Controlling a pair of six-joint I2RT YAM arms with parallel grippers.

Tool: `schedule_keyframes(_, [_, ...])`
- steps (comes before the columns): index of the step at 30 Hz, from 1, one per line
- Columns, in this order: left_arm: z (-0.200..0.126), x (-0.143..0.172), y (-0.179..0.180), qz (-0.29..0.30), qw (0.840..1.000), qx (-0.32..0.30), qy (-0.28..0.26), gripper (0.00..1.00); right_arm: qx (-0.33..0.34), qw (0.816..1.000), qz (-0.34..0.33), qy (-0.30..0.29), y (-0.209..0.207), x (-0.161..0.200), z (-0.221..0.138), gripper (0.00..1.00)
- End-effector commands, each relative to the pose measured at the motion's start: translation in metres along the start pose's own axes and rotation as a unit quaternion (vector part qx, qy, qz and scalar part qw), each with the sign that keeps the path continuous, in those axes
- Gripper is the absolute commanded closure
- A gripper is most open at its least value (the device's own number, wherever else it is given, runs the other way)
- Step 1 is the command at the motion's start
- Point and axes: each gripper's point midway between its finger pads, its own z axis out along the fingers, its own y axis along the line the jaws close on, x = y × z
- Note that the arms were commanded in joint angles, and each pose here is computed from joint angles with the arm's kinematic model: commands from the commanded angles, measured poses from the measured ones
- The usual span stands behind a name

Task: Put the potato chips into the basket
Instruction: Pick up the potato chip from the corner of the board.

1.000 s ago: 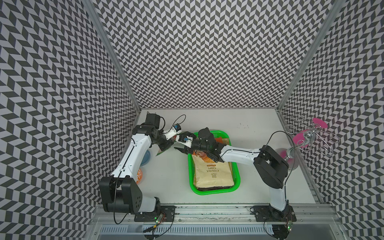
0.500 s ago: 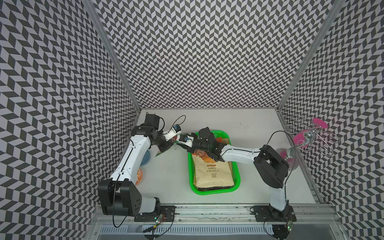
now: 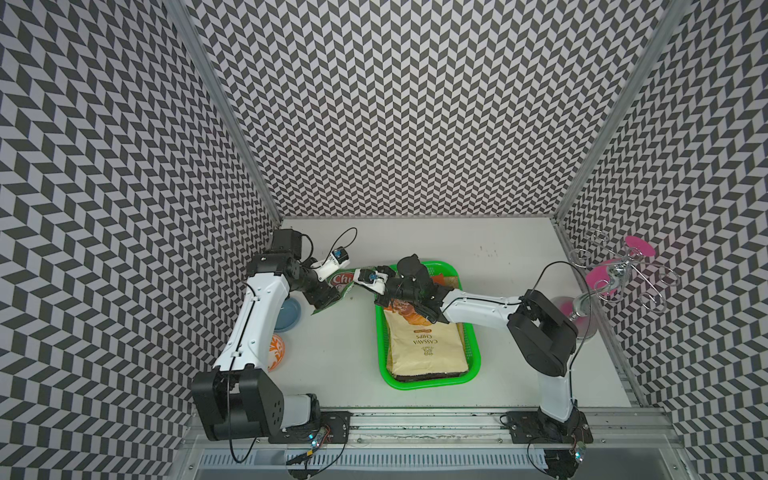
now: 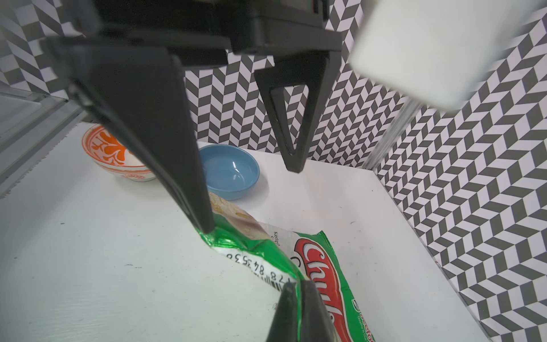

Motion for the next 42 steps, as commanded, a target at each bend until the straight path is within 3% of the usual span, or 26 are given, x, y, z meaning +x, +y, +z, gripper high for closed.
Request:
schedule_keyframes(1, [-0.004, 0.011, -0.017, 0.019, 1.0, 0.019, 0.006, 0.16, 0.004, 1.0, 0.008, -0.026, -0.006, -0.023, -0.005, 1.0])
schedule_keyframes(11, [0.011, 0.039, -0.032, 0.031, 0.999, 0.003, 0.023, 0.19, 0.007, 0.999, 0.032, -0.03, -0.011, -0.033, -0.004, 1.0])
schedule_keyframes(14, [0.014, 0.047, -0.031, 0.03, 0.999, -0.009, 0.029, 0.25, 0.009, 0.999, 0.033, -0.032, -0.013, -0.035, -0.004, 1.0])
schedule_keyframes(17, [0.015, 0.051, -0.02, 0.019, 0.998, -0.035, 0.038, 0.47, 0.009, 0.999, 0.04, -0.034, -0.013, -0.039, -0.005, 1.0])
schedule_keyframes(21, [0.005, 0.045, 0.006, -0.006, 0.997, -0.074, 0.027, 0.94, 0.01, 0.998, 0.04, -0.044, -0.016, -0.051, -0.009, 1.0])
schedule_keyframes(22, [-0.004, 0.038, 0.017, -0.013, 0.996, -0.091, 0.015, 1.0, 0.013, 0.998, 0.039, -0.047, -0.018, -0.054, -0.01, 1.0])
schedule_keyframes(27, [-0.07, -0.008, 0.06, -0.042, 0.984, -0.16, -0.07, 1.0, 0.032, 0.997, 0.041, -0.052, -0.035, -0.084, -0.016, 1.0])
schedule_keyframes(35, [-0.168, -0.082, 0.078, -0.051, 0.951, -0.235, -0.192, 1.0, 0.076, 0.991, 0.037, -0.107, -0.067, -0.163, -0.048, 1.0])
schedule_keyframes(42, [-0.221, -0.127, 0.047, -0.017, 0.95, -0.188, -0.25, 1.0, 0.127, 0.983, 0.036, -0.128, -0.086, -0.209, -0.099, 1.0])
